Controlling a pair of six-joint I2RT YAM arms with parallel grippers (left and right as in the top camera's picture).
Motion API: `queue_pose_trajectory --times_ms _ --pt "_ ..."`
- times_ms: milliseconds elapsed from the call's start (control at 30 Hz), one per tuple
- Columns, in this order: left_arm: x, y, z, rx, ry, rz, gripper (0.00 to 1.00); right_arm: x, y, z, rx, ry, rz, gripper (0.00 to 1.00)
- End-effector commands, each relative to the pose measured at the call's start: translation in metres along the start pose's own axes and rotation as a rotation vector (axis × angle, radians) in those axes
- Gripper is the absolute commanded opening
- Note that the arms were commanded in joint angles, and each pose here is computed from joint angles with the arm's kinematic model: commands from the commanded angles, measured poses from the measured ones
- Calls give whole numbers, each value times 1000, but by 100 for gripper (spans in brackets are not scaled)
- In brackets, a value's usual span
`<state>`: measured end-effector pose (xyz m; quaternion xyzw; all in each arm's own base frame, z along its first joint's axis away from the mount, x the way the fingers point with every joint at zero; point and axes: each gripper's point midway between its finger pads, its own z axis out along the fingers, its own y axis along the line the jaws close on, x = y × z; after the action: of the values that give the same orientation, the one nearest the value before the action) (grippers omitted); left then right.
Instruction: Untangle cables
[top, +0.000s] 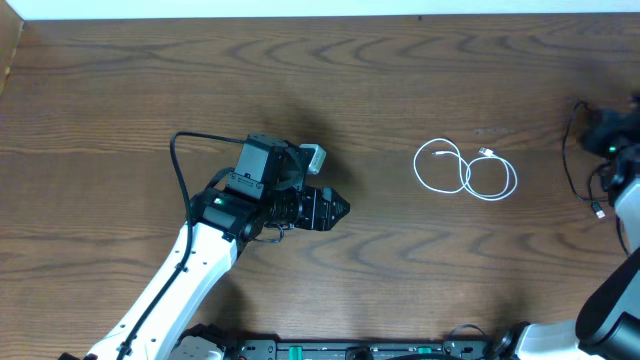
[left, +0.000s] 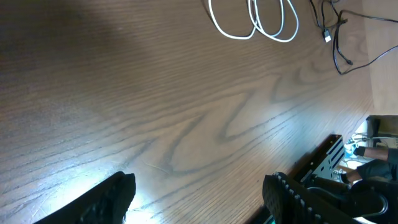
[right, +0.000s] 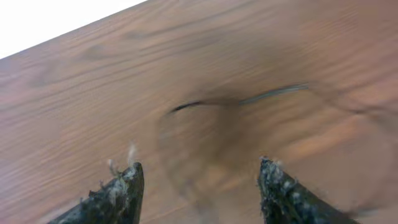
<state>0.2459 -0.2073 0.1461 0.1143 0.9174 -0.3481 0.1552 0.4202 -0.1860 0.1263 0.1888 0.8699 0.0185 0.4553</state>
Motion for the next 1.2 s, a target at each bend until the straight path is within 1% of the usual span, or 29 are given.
queue_pose_trajectory --times_ms 0,100,133,233,333,400,467,600,700,833,933,1167 --pt "-4 -1 -1 -7 -8 3 70 12 76 -7 -309 71 1 64" --pt "-5 1 -1 -17 -11 3 70 41 103 -10 -365 188 4 73" --pt "-6 3 -1 -31 -15 2 71 54 111 -12 -374 236 2 74" --pt "-7 12 -2 -83 -26 -2 70 82 133 -18 -412 333 -51 72" --pt "-8 27 -3 -167 -38 -11 70 102 158 -24 -462 392 -138 68" --pt "-9 37 -5 -226 -50 -20 70 115 172 -27 -462 426 -189 67" --pt "-10 48 -8 -288 -68 -66 70 126 183 -27 -436 451 -243 67" --pt "-9 64 -14 -378 -85 -114 71 144 209 -31 -402 476 -342 68" --pt "-7 67 -15 -396 -82 -116 71 155 230 -35 -379 484 -365 67" --pt "-6 67 -15 -397 -79 -118 71 165 250 -35 -290 440 -432 66" --pt "-3 68 -15 -401 -68 -122 71 177 256 -27 -238 441 -410 64" --pt "0 69 -15 -405 -56 -127 71 209 264 -4 -212 497 -283 57"
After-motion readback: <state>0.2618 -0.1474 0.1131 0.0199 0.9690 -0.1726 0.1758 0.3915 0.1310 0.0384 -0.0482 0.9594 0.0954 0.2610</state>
